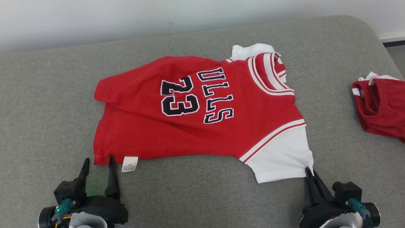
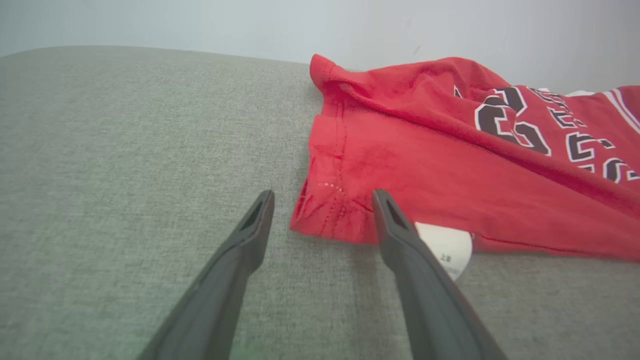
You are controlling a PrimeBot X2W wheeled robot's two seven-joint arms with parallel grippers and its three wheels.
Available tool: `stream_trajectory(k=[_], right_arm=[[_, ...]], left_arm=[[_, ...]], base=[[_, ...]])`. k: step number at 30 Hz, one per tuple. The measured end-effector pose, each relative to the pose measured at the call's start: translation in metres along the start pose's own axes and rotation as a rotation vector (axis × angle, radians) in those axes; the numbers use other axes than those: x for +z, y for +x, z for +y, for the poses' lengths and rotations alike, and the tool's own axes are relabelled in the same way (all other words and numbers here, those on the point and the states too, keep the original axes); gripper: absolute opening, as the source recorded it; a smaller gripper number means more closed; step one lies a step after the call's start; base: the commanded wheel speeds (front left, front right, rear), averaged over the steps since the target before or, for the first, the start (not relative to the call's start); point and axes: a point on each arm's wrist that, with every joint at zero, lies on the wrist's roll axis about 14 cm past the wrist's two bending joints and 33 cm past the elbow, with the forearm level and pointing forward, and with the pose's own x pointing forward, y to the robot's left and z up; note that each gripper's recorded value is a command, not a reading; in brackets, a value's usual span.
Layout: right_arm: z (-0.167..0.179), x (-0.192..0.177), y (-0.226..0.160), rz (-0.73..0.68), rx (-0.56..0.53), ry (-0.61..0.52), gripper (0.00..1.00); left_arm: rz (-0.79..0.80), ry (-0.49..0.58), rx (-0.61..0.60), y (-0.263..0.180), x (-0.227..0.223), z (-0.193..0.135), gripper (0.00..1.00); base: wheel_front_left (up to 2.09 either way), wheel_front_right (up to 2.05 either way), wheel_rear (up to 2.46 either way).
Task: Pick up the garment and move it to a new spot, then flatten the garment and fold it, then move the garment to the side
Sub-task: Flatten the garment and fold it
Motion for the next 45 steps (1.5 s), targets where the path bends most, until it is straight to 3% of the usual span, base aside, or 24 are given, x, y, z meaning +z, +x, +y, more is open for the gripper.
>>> stream_trajectory(k=[2,3,5,6,7,16,23,29,34,45], right_arm=[[0.000,0.000,0.001,-0.001,0.000,-0.001,0.00],[0.000,0.001,0.001,-0.001,0.001,-0.001,0.00],[0.001,0.002,0.003,-0.004,0.002,-0.001,0.00],[0.000,0.002,0.003,-0.004,0.002,-0.002,0.00],[0.001,0.002,0.003,-0.005,0.002,-0.002,0.00],[0.001,0.034,0.004,-0.107,-0.002,0.027,0.00],[0.008,0.146,0.004,-0.422,0.053,0.010,0.00],[0.019,0.260,-0.020,-0.718,0.114,-0.048,0.00],[0.029,0.334,-0.046,-0.901,0.151,-0.094,0.00],[0.050,0.425,-0.088,-1.109,0.194,-0.181,0.00]], left_arm=[[0.017,-0.001,0.000,-0.001,-0.005,0.000,1.00],[0.023,0.000,-0.002,-0.001,-0.008,0.000,0.95],[0.024,-0.002,-0.002,0.001,-0.007,-0.001,0.72],[0.017,0.000,-0.003,0.003,-0.005,-0.001,0.32],[0.010,0.002,-0.005,0.005,-0.002,-0.001,0.00],[-0.049,0.026,-0.018,0.001,0.019,-0.002,0.00],[-0.217,0.116,-0.071,-0.009,0.083,-0.008,0.00],[-0.446,0.256,-0.137,-0.013,0.178,-0.021,0.00],[-0.608,0.391,-0.160,-0.026,0.254,-0.026,0.00],[-0.753,0.570,-0.118,-0.053,0.343,-0.016,0.00]], base=[[0.00,0.00,0.00],[0.00,0.00,0.00],[0.00,0.00,0.00],[0.00,0.00,0.00],[0.00,0.00,0.00],[0.00,0.00,0.00],[0.00,0.00,0.00],[0.00,0.00,0.00],[0.00,0.00,0.00],[0.00,0.00,0.00]])
